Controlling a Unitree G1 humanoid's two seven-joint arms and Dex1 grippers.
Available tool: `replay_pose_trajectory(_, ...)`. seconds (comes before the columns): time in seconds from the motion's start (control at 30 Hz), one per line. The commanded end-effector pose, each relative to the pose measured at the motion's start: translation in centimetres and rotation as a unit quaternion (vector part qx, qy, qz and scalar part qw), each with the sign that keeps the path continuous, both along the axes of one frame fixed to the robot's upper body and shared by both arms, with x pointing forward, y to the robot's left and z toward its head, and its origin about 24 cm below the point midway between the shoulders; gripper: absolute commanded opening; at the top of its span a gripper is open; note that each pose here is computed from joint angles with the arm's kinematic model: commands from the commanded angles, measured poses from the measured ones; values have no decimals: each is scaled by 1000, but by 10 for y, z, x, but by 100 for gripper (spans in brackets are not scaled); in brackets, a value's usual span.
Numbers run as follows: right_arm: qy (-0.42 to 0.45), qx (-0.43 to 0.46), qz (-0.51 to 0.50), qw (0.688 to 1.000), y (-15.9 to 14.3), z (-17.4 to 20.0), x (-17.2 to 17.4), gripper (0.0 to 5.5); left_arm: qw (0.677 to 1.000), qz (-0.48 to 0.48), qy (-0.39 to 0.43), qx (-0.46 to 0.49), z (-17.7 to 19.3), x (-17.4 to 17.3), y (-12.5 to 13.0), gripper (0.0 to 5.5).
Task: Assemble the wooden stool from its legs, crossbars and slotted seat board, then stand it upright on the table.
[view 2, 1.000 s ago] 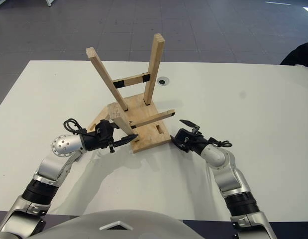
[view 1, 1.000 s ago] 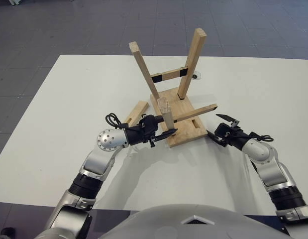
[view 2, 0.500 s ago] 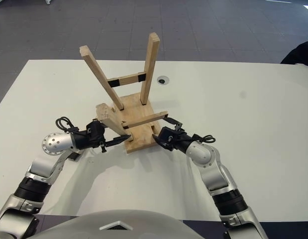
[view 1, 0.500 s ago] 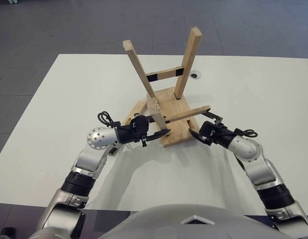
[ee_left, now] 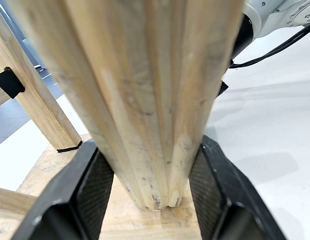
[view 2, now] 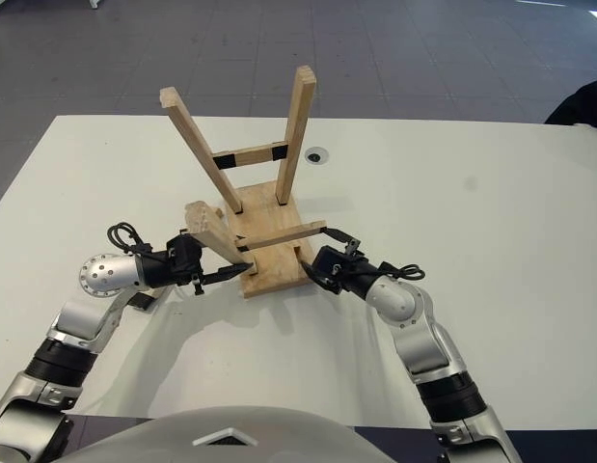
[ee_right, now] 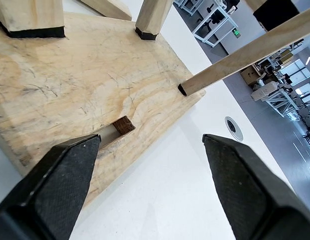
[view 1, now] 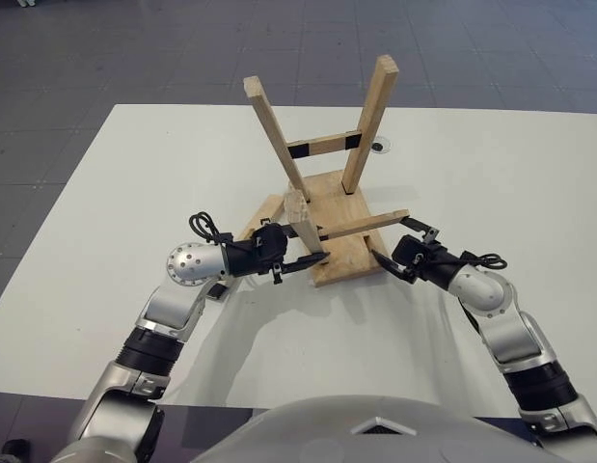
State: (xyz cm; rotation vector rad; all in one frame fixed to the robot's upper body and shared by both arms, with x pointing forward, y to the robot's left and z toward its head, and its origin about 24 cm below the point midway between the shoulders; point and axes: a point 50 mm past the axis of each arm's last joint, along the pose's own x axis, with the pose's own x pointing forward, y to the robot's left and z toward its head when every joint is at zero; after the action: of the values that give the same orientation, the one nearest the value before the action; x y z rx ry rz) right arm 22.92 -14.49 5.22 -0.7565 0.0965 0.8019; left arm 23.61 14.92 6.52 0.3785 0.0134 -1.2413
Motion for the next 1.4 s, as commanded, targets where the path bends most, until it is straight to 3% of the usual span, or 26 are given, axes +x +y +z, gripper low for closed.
replay_pose_trajectory(0.03,6,-13,-9,1000,-6,0,0,378,999,3,29,17,-9,-6,4,284)
replay_pose_trajectory(0.23,11,-15,-15,1000,-9,-2,-2,378,999,11,40,14,-4,-8,12,381)
replay_pose_trajectory(0.4,-36,-23,-49,998,-31,18,3,378,993,34,63,94,-13,-21,33,381)
replay_pose_trajectory(0.6,-16,-49,-72,996,-41,-9,2,378,988,53,92,109,-37,-26,14,381)
replay_pose_trajectory(0.87,4,-29,-61,998,-21,-30,13,378,985,104,71,118,-47,-8,-3,381)
replay_pose_trajectory(1.2,6,-23,-46,999,-10,-29,9,378,980,158,39,111,-31,16,20,381)
replay_pose_trajectory(1.3,4,-26,-63,998,-17,-28,7,378,979,183,49,80,-12,6,41,381)
replay_pose_trajectory(1.4,-2,-18,-92,996,-23,-23,4,378,976,194,103,-18,31,-5,72,381)
